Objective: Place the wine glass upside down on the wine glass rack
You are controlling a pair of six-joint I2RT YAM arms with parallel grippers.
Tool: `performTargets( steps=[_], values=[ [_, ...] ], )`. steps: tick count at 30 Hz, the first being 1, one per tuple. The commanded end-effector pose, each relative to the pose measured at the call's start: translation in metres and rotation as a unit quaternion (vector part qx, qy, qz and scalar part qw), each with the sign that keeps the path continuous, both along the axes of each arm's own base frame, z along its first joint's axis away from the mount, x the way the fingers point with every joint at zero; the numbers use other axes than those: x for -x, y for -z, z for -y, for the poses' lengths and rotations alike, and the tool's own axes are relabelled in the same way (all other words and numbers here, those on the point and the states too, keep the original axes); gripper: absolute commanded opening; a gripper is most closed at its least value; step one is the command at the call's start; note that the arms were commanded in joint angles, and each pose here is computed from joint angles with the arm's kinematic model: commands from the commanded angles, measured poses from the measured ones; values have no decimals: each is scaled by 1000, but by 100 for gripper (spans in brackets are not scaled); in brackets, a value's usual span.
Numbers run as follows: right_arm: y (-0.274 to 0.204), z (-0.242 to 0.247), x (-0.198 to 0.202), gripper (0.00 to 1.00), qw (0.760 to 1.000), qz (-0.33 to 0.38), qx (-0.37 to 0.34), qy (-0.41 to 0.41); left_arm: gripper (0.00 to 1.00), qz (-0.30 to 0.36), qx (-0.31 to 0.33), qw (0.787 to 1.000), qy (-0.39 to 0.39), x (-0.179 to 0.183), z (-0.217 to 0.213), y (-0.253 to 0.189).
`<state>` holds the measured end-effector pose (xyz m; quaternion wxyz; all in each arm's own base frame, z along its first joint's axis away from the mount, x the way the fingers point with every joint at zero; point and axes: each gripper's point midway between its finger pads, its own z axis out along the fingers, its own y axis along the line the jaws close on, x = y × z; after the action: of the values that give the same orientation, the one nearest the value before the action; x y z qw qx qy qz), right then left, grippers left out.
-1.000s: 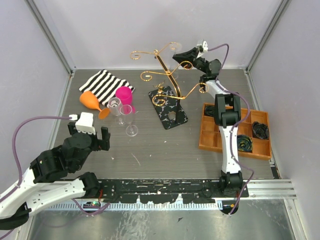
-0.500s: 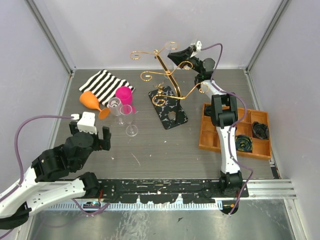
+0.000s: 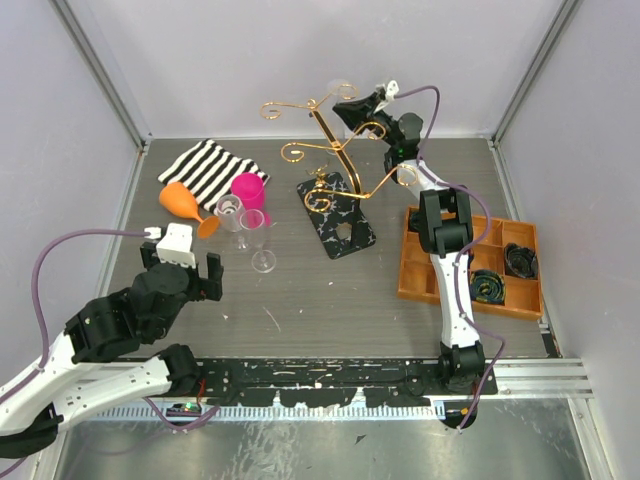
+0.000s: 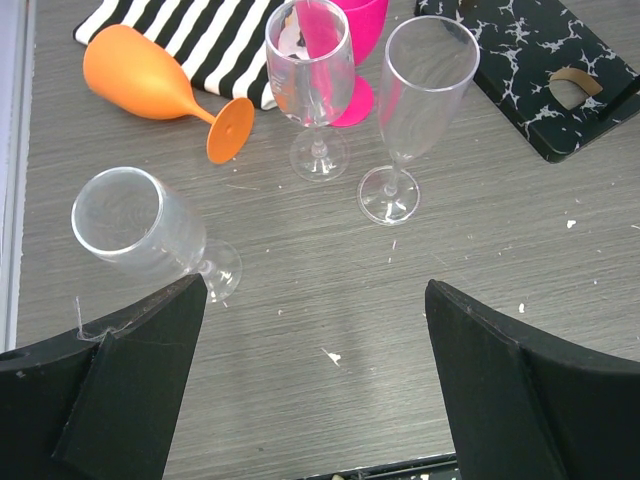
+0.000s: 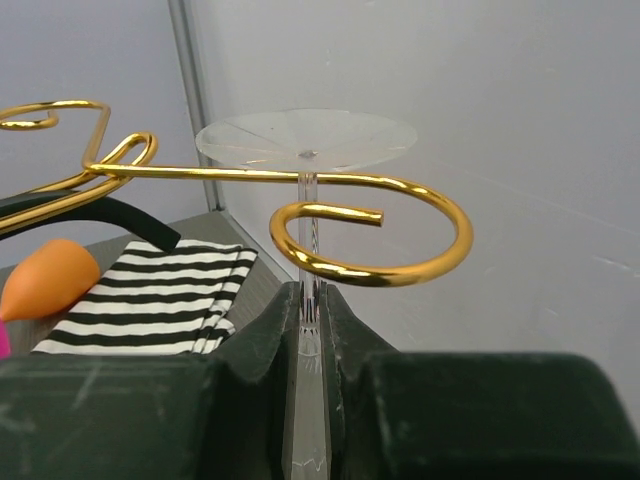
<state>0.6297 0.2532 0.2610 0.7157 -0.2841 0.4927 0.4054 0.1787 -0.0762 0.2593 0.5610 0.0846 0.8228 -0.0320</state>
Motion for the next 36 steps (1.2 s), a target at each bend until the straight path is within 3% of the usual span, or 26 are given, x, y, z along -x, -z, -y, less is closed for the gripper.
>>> performTargets(
  steps=[1,18,32,36],
  values=[
    [-39,2,-3,0,998,48,-21,24,98,7,8,1000,1,-2,4,-3],
    [-34,10,-27,0,996,9,-31,85,98,6,6,1000,1,-2,4,-2],
    [-31,43,-24,0,986,11,-61,154,98,10,8,1000,2,-2,2,-4],
    [-51,50,-18,0,985,26,-71,155,98,10,9,1000,3,-2,3,-4]
  ],
)
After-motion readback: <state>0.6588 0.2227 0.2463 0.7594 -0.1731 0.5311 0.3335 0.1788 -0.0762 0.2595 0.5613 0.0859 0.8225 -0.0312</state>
